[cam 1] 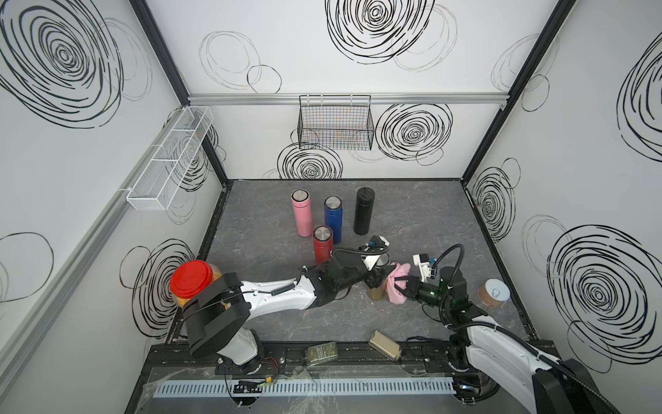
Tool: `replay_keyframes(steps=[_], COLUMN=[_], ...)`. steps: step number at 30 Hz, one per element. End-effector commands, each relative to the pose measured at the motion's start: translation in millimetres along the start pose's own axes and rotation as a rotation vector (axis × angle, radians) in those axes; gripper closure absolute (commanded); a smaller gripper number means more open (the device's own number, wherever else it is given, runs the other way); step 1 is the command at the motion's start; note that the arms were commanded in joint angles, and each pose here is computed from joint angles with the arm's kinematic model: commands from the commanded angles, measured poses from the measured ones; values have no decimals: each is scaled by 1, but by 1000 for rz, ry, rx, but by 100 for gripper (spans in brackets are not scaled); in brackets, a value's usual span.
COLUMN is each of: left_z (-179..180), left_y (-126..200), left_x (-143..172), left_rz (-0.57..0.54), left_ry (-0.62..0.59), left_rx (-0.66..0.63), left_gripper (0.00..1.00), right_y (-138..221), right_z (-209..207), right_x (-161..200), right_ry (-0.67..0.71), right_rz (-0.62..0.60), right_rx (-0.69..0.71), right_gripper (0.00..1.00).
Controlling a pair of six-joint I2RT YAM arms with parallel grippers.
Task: Wipe the surface of the thermos
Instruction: Wipe the dirt from the surface of the thermos.
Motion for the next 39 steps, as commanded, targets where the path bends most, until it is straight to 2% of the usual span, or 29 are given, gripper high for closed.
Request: replay_keyframes(steps=[1, 6, 9, 12, 16, 20, 25, 30, 35, 37, 39], left_z=[-15, -18, -19, -18, -18, -15, -15, -14, -14, -14, -14], left_y=[-2, -6, -4, -3, -3, -4, -2, 0, 5, 6, 6], left_x=[5, 13, 15, 17, 18, 20, 20, 20, 19, 17, 18], left_rz=[-3, 8, -3, -6, -6, 2, -5, -13, -27, -31, -26], left_ry=[-102, -102, -95, -96, -96, -101, -102, -104, -106, -105, -107], left_rx=[132, 132, 126, 122, 108, 74, 42, 25, 19, 15, 13], left_gripper=[100, 100, 100, 100, 100, 100, 100, 100, 100, 100, 100], right_y=[0, 2, -6, -24, -46, -46, -28, 9, 41, 48, 48], right_z=[39, 78, 80, 65, 33, 17, 47, 96, 137, 147, 154], right_x=[-15, -51, -57, -44, -12, -1, -20, -62, -78, -80, -80], right_ry=[104, 211, 216, 192, 139, 109, 170, 289, 373, 395, 391], right_rz=[45, -17, -14, 49, 172, 172, 61, -142, -329, -369, -354], right_rx=[-199, -287, -291, -242, -101, -11, -56, 1, -90, -136, -172], right_gripper=[100, 100, 100, 100, 100, 100, 100, 100, 100, 100, 100])
Point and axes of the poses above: each gripper's point midway between its finger pads, its own y axis back along the fingers, its own z axis along the line the jaws close on, x = y × z, the point moved 6 cm from there along y, back along the fingers, and after that the axes turned 6 degrees about y, right-handed, at the moved point
